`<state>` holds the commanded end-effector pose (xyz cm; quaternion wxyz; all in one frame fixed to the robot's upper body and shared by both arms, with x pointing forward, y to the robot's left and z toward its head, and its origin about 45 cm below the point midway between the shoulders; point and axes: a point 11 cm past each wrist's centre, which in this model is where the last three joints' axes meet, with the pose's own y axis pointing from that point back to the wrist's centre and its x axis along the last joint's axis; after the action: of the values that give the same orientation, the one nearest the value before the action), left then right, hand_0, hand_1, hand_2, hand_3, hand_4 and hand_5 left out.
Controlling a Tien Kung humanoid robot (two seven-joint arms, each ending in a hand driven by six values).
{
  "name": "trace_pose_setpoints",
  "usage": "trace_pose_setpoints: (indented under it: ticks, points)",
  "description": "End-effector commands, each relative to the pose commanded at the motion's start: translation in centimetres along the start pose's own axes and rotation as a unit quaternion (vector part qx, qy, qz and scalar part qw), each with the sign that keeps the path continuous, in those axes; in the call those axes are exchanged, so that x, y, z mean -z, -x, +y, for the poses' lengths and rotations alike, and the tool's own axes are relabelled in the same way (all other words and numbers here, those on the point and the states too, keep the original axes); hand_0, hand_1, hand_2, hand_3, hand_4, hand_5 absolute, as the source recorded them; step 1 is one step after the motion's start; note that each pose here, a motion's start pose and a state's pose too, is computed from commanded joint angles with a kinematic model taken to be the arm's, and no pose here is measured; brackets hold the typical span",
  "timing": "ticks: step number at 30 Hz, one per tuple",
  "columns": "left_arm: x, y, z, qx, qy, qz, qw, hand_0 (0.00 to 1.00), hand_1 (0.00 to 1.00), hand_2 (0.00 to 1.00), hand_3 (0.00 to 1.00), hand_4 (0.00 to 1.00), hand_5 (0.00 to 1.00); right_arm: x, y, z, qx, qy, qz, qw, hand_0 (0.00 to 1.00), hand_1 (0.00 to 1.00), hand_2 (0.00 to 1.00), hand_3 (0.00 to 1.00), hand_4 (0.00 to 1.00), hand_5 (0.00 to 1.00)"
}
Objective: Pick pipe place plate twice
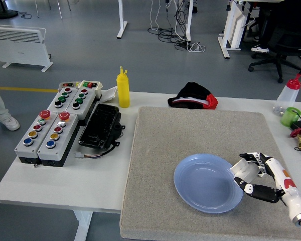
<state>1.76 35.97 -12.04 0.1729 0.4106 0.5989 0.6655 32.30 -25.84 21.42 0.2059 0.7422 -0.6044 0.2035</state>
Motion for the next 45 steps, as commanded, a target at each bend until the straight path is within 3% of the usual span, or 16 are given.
trace_pose_setpoints:
  ticks: [5, 6, 11, 12, 17, 18, 24, 29, 36, 41, 45]
  points:
    - [-0.3, 0.0, 0.1, -0.001, 0.003, -0.001, 1.0, 0.612, 0.611, 0.718, 0.739, 0.55, 0.998, 0.0, 2.2, -0.5, 0.048, 0.01, 0.021, 0.999, 0.344, 0.483, 0.548, 0.657, 0.639, 0.104]
    - [-0.3, 0.0, 0.1, -0.001, 0.003, -0.001, 1.0, 0.612, 0.609, 0.716, 0.737, 0.549, 0.998, 0.1, 2.6, -0.6, 0.055, 0.009, 0.023, 0.998, 0.705, 0.693, 0.627, 0.677, 0.653, 0.125]
    - [-0.4, 0.0, 0.1, -0.002, 0.005, 0.0, 1.0, 0.612, 0.609, 0.716, 0.737, 0.549, 0.998, 0.3, 3.4, -1.2, 0.071, 0.007, 0.037, 0.997, 0.705, 0.693, 0.627, 0.677, 0.653, 0.125]
    - [-0.5, 0.0, 0.1, -0.002, 0.005, -0.001, 1.0, 0.612, 0.607, 0.715, 0.736, 0.549, 0.998, 0.2, 3.6, -1.4, 0.077, 0.01, 0.042, 0.996, 0.962, 0.855, 0.88, 0.836, 0.707, 0.187]
    - [-0.5, -0.1, 0.1, -0.003, 0.006, -0.001, 1.0, 0.612, 0.607, 0.715, 0.736, 0.549, 0.998, 0.0, 3.4, -1.7, 0.072, 0.013, 0.051, 0.996, 0.962, 0.855, 0.88, 0.836, 0.707, 0.187]
    - [-0.5, -0.1, 0.1, -0.004, 0.005, -0.001, 1.0, 0.612, 0.607, 0.714, 0.736, 0.55, 0.998, 0.0, 3.4, -1.7, 0.071, 0.014, 0.053, 0.996, 0.998, 0.93, 0.998, 0.91, 0.745, 0.221]
    - [-0.4, -0.2, 0.1, -0.005, 0.004, -0.001, 1.0, 0.612, 0.606, 0.713, 0.735, 0.55, 0.998, -0.3, 3.1, -1.6, 0.069, 0.023, 0.063, 0.995, 0.998, 0.94, 0.998, 0.921, 0.744, 0.21]
    - [-0.2, -0.2, 0.1, -0.006, 0.002, -0.002, 1.0, 0.612, 0.606, 0.713, 0.735, 0.55, 0.998, 0.3, 2.5, -1.6, 0.056, 0.009, 0.047, 0.997, 0.998, 0.94, 0.998, 0.921, 0.744, 0.21]
    - [0.0, -0.2, 0.0, -0.007, -0.002, -0.002, 1.0, 0.612, 0.605, 0.713, 0.735, 0.552, 0.998, -0.3, -1.5, -3.2, -0.007, 0.009, 0.034, 0.999, 0.998, 0.94, 0.998, 0.92, 0.738, 0.214]
    - [0.1, -0.2, 0.0, -0.006, -0.002, -0.001, 1.0, 0.612, 0.604, 0.712, 0.734, 0.552, 0.998, -2.2, -4.3, -5.0, 0.006, 0.048, 0.082, 0.995, 0.998, 0.929, 0.994, 0.909, 0.719, 0.2]
    - [0.0, -0.1, 0.0, -0.004, -0.001, 0.001, 1.0, 0.612, 0.604, 0.712, 0.735, 0.551, 0.998, -3.8, -5.3, -5.7, 0.03, 0.075, 0.109, 0.991, 0.998, 0.926, 0.972, 0.897, 0.752, 0.236]
